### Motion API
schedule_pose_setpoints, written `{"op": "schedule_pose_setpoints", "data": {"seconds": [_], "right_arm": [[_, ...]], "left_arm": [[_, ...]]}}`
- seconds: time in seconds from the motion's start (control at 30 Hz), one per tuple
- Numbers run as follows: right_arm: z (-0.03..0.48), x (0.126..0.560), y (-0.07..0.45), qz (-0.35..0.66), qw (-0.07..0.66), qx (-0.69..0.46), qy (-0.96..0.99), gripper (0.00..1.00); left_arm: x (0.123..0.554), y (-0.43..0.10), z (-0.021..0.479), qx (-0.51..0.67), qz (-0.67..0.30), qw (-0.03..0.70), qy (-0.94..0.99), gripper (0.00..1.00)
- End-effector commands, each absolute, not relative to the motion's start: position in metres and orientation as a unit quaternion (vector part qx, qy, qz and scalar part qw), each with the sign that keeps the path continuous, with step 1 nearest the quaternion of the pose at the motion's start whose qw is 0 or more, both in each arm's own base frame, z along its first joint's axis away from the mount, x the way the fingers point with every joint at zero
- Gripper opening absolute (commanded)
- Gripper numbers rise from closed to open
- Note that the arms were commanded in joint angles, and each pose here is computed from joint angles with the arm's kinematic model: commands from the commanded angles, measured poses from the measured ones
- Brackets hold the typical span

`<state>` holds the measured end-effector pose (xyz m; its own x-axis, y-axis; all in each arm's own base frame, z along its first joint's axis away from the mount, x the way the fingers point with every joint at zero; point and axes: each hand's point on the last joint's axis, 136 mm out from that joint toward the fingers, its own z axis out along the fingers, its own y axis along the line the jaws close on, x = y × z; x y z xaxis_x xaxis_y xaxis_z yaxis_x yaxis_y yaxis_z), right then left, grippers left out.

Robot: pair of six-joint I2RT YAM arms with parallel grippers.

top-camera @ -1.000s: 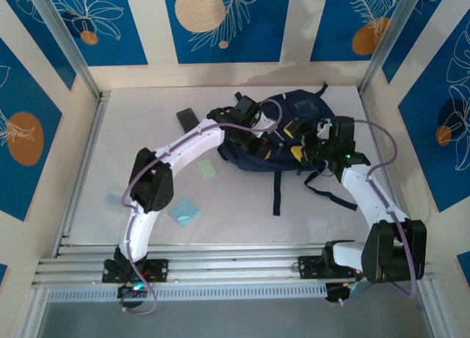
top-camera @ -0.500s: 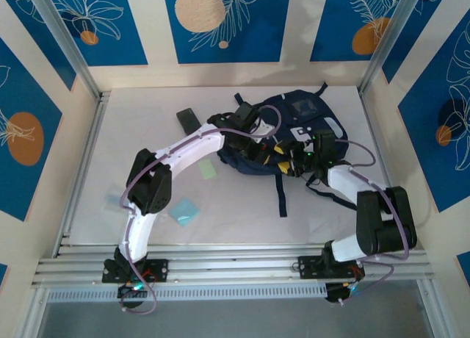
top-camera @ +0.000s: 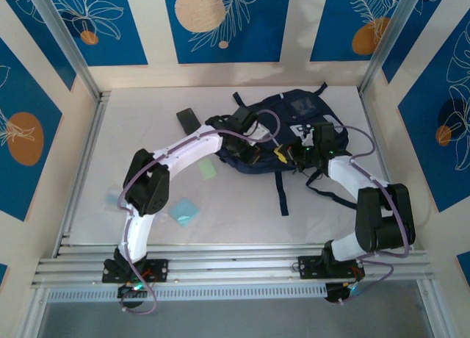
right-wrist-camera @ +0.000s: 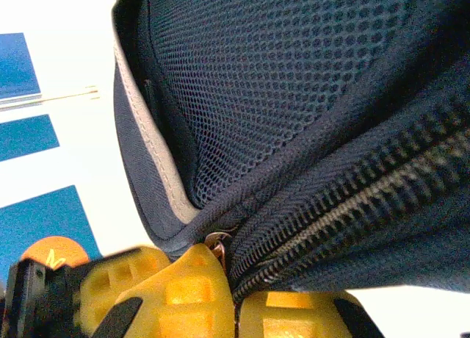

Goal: Pack the student bag

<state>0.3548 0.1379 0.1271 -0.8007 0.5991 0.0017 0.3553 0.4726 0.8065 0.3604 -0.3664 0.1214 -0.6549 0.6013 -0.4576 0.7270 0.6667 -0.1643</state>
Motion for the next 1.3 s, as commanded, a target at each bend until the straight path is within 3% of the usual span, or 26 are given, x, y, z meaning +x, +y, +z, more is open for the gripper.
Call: {"op": "schedule_pose_setpoints", "data": {"seconds": [0.0, 0.13, 0.43, 0.53, 0.67, 0.7, 0.8, 0.9, 1.0, 1.27], "right_arm": [[0.138, 0.338, 0.122, 0.404, 0.152, 0.227, 0.873, 0.0], [0.142, 0.336, 0.11, 0.403, 0.157, 0.214, 0.876, 0.0], [0.161, 0.367, 0.098, 0.402, 0.184, 0.151, 0.884, 0.0], [0.165, 0.368, 0.103, 0.41, 0.182, 0.144, 0.882, 0.0], [0.153, 0.363, 0.098, 0.388, 0.175, 0.154, 0.891, 0.0], [0.149, 0.361, 0.094, 0.377, 0.172, 0.164, 0.895, 0.02], [0.144, 0.352, 0.086, 0.354, 0.165, 0.196, 0.899, 0.28], [0.156, 0.34, 0.091, 0.356, 0.17, 0.214, 0.893, 0.46], [0.17, 0.328, 0.099, 0.365, 0.181, 0.237, 0.882, 0.51], [0.162, 0.314, 0.145, 0.423, 0.171, 0.299, 0.838, 0.51]], "left_arm": [[0.433, -0.274, 0.123, 0.296, -0.039, 0.229, 0.927, 0.0], [0.439, -0.265, 0.129, 0.292, -0.04, 0.231, 0.927, 0.0], [0.357, -0.309, 0.122, 0.351, -0.151, 0.166, 0.909, 0.0], [0.346, -0.324, 0.135, 0.34, -0.19, 0.178, 0.904, 0.0], [0.349, -0.343, 0.168, 0.319, -0.245, 0.223, 0.888, 0.22], [0.351, -0.347, 0.174, 0.316, -0.256, 0.232, 0.884, 0.28], [0.359, -0.359, 0.184, 0.307, -0.279, 0.25, 0.875, 0.44], [0.371, -0.359, 0.177, 0.284, -0.268, 0.255, 0.885, 0.5], [0.383, -0.358, 0.165, 0.255, -0.267, 0.26, 0.892, 0.53], [0.408, -0.344, 0.131, 0.182, -0.273, 0.274, 0.904, 0.53]]}}
